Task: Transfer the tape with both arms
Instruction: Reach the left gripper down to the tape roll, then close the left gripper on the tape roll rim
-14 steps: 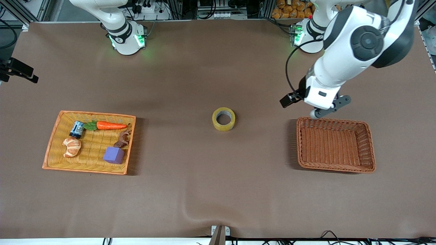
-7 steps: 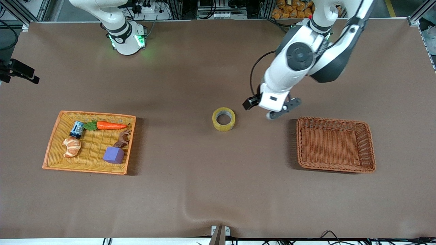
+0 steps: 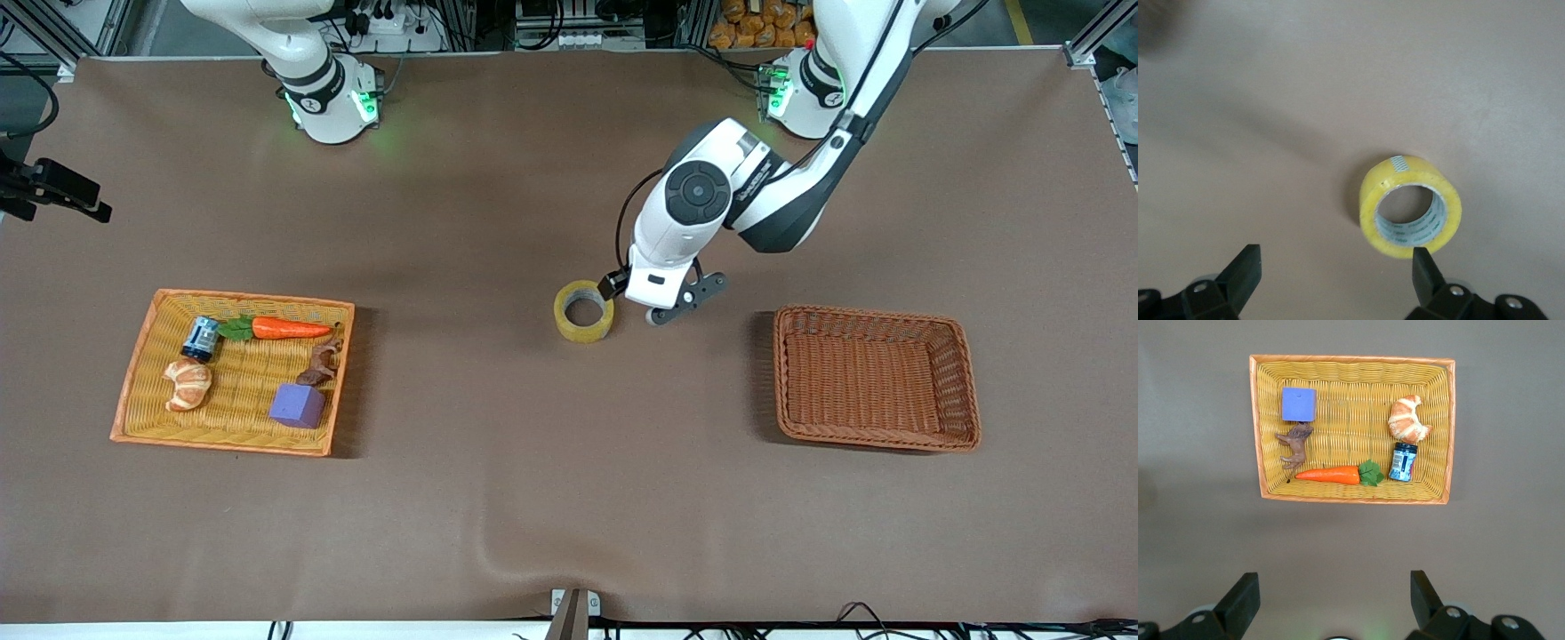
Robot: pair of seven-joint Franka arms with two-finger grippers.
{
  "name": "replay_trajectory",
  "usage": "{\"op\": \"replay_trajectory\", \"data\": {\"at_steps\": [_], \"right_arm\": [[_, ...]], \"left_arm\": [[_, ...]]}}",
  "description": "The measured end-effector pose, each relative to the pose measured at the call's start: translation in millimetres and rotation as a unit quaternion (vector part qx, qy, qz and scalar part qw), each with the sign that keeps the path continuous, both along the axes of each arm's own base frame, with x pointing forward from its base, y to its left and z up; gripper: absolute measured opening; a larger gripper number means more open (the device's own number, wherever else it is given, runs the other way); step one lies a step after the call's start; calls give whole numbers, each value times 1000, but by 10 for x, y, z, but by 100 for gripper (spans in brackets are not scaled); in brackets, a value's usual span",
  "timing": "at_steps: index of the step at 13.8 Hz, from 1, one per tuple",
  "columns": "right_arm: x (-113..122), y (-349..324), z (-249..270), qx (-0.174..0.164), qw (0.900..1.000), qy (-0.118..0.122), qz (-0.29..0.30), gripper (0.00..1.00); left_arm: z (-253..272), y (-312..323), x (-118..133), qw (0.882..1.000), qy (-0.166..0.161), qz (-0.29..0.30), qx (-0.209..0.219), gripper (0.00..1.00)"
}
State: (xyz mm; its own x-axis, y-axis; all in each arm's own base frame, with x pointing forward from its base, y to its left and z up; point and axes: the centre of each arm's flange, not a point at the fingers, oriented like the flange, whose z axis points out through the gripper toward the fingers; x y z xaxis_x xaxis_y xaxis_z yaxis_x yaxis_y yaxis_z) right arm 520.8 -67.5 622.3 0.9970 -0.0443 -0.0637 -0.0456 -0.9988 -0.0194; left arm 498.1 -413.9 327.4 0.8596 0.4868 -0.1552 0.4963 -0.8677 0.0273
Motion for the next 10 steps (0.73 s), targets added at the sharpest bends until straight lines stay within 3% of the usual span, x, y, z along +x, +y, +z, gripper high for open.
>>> {"op": "replay_trajectory", "data": {"at_steps": [4,10], "right_arm": [[20,34,25,-1,1000,-7,4,100],[46,18,27,-2,1000,-10,3,100]], "left_arm": [[-428,-267,-118,999,-34,6,22,100],[-825,-312,-179,999,-15,4,28,100]]}}
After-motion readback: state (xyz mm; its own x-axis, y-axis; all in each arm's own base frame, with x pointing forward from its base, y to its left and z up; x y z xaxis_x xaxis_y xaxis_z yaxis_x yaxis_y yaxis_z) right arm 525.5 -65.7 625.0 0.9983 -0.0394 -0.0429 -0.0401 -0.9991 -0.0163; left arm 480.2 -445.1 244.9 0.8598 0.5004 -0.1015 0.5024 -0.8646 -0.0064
